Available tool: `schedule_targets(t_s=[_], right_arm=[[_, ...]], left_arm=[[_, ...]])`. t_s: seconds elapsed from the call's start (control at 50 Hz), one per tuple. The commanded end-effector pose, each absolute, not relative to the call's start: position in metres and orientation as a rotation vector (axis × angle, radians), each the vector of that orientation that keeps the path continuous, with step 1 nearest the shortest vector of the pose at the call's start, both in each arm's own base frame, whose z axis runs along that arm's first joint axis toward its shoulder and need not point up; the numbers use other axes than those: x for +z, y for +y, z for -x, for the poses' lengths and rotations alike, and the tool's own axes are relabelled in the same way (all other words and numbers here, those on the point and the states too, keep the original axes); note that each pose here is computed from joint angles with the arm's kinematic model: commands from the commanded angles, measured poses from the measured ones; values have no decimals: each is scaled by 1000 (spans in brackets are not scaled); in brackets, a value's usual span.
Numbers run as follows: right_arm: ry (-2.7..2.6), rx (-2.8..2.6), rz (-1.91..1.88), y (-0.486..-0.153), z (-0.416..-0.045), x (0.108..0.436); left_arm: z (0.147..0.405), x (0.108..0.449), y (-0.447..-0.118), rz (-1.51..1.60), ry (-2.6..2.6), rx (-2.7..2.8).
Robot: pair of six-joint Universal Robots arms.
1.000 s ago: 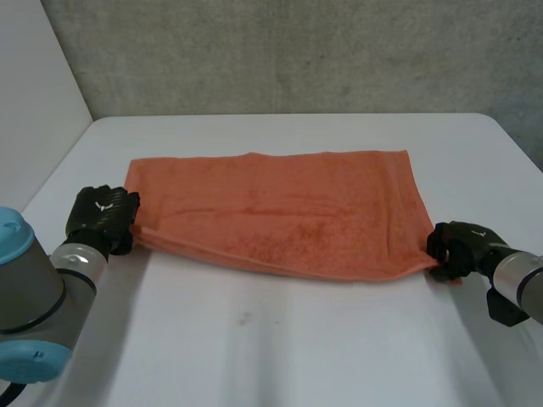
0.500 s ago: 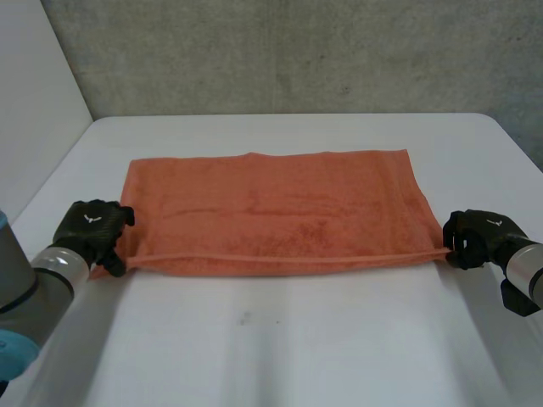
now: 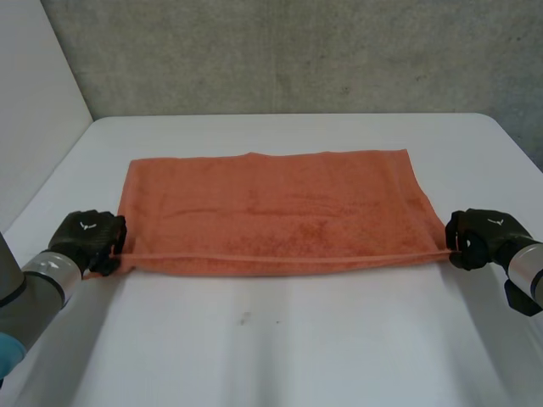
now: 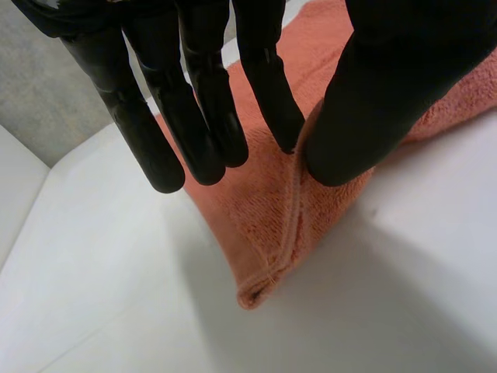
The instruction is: Fold the laundry
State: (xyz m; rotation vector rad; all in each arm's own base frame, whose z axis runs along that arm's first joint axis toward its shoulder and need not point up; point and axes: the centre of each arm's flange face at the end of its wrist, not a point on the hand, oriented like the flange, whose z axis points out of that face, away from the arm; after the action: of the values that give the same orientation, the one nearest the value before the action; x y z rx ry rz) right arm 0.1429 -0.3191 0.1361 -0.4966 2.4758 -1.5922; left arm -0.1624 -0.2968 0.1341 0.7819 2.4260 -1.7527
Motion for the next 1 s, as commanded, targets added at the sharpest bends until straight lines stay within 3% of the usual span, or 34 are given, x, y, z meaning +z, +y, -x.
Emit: schedule_targets(t_s=[0.02,0.24,0.34,0.5,0.58,0.7,0.8,0.9,1.0], right_arm=[[2469,-1606,499,-318,-143,140],[2475,-1714,789,-306,-146,171],[2550,-1649,990,-285,-143,190],[2675,-1344,1428,-236,-139,208],[2668,-1249,1640,-223,-136,210],[2637,-1354,1695,-235,-138,213],[2643,-1470,1565,-279,-142,193],[2566,-1565,1551,-300,-163,188],[2500,-1792,1463,-340,-184,185]], left_arm=[[163,130,-296,-789,2442,-1734],[165,151,-288,-824,2351,-1791],[165,182,-259,-963,2186,-1765],[161,194,-199,-1163,2242,-1500],[161,201,-186,-1189,2245,-1499],[162,205,-197,-1169,2186,-1563],[175,196,-231,-1186,2096,-1662],[206,179,-280,-1243,1973,-1783],[218,166,-314,-1229,1903,-1835]])
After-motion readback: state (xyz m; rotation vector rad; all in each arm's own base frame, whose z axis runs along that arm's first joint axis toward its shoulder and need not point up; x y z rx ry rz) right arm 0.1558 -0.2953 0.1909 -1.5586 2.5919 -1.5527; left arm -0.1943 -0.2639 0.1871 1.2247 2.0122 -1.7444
